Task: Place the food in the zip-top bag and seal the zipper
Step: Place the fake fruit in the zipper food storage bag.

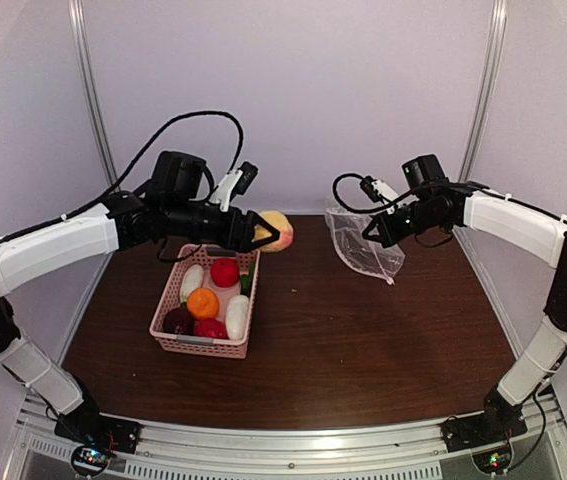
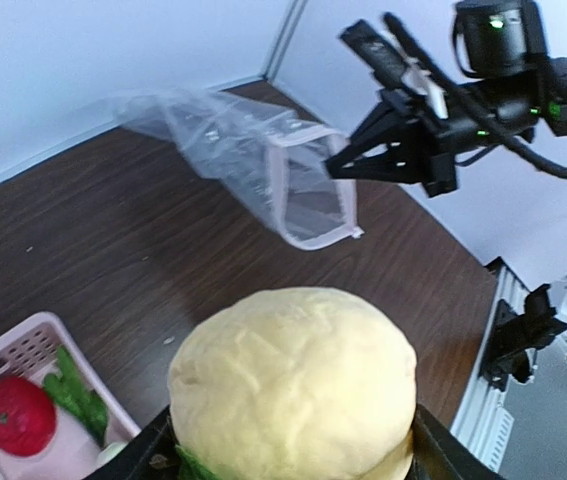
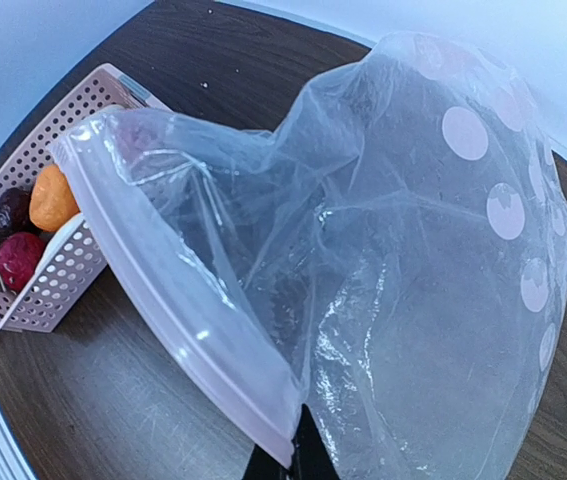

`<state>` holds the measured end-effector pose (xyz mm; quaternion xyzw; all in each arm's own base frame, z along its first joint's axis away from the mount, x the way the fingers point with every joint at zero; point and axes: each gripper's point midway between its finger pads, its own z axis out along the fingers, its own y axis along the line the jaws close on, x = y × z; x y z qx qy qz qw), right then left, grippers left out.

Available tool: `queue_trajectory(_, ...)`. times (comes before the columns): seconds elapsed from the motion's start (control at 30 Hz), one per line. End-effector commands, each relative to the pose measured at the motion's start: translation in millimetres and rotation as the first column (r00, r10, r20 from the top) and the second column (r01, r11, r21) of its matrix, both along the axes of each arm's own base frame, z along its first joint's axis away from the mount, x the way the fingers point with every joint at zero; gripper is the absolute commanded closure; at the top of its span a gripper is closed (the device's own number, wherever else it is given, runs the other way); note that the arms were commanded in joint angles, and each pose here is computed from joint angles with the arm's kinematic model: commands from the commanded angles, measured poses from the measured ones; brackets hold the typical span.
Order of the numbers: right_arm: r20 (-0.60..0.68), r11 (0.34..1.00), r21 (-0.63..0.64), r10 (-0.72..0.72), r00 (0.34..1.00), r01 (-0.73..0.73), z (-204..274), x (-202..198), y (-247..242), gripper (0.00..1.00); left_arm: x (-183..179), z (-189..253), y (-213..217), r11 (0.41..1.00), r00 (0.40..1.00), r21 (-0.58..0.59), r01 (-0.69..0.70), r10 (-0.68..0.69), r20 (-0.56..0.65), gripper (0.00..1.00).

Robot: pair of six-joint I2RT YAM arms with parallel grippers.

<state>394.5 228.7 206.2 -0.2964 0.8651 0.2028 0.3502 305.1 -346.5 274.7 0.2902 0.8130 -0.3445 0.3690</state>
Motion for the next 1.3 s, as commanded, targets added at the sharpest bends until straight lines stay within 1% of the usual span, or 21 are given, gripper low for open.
queue_trajectory(0.0, -0.106, 0.997, 0.073, 0.016, 0.994, -0.008, 5, -6, 14, 1.00, -21, 44, -57, 0.954, 0.984, -0.249, 0.167, -0.146, 0.102, 0.53)
queue_trajectory(0.07, -0.116, 0.996, 0.086, 0.027, 0.993, -0.017, 6, -7, 20, 1.00, -26, 44, -75, 0.936, 0.979, -0.289, 0.200, -0.176, 0.107, 0.55)
queue_trajectory(0.17, -0.124, 0.994, 0.101, 0.047, 0.991, -0.034, 11, -11, 27, 1.00, -31, 40, -100, 0.915, 0.973, -0.333, 0.229, -0.214, 0.081, 0.57)
queue_trajectory(0.27, -0.147, 0.992, 0.116, 0.066, 0.987, -0.049, 16, -18, 30, 1.00, -34, 30, -126, 0.903, 0.966, -0.344, 0.257, -0.244, 0.083, 0.59)
queue_trajectory(0.37, -0.161, 0.987, 0.148, 0.082, 0.984, -0.059, 21, -26, 32, 1.00, -27, 20, -146, 0.901, 0.968, -0.357, 0.247, -0.243, 0.057, 0.61)
queue_trajectory(0.47, -0.156, 0.982, 0.172, 0.098, 0.983, -0.071, 27, -31, 33, 1.00, -13, 4, -157, 0.910, 0.980, -0.371, 0.187, -0.199, 0.006, 0.65)
queue_trajectory(0.6, -0.158, 0.977, 0.203, 0.096, 0.983, -0.062, 36, -37, 34, 1.00, 9, -15, -161, 0.932, 0.994, -0.354, 0.079, -0.100, -0.040, 0.66)
queue_trajectory(0.67, -0.159, 0.976, 0.208, 0.093, 0.983, -0.059, 37, -39, 33, 1.00, 19, -23, -162, 0.945, 0.997, -0.326, 0.035, -0.054, -0.048, 0.71)
queue_trajectory(0.73, -0.157, 0.975, 0.215, 0.098, 0.983, -0.063, 38, -40, 33, 1.00, 26, -30, -161, 0.953, 0.998, -0.303, 0.004, -0.021, -0.052, 0.72)
queue_trajectory(0.8, -0.170, 0.971, 0.226, 0.118, 0.978, -0.078, 37, -45, 35, 1.00, 34, -42, -160, 0.963, 0.997, -0.266, -0.044, 0.027, -0.070, 0.79)
queue_trajectory(0.9, -0.191, 0.962, 0.252, 0.155, 0.969, -0.104, 36, -51, 40, 1.00, 44, -62, -155, 0.973, 0.989, -0.196, -0.120, 0.100, -0.111, 0.81)
queue_trajectory(1.03, -0.203, 0.956, 0.263, 0.188, 0.961, -0.131, 31, -59, 43, 1.00, 58, -71, -143, 0.959, 0.970, -0.168, -0.228, 0.209, -0.120, 0.81)
queue_trajectory(1.1, -0.210, 0.947, 0.279, 0.221, 0.952, -0.158, 31, -66, 47, 1.00, 67, -74, -139, 0.949, 0.959, -0.156, -0.274, 0.258, -0.114, 0.83)
queue_trajectory(1.17, -0.213, 0.933, 0.311, 0.251, 0.944, -0.178, 36, -73, 51, 1.00, 73, -77, -137, 0.943, 0.954, -0.156, -0.293, 0.276, -0.118, 0.84)
queue_trajectory(1.27, -0.202, 0.931, 0.314, 0.258, 0.945, -0.188, 39, -76, 51, 1.00, 75, -73, -143, 0.945, 0.962, -0.195, -0.263, 0.242, -0.126, 0.85)
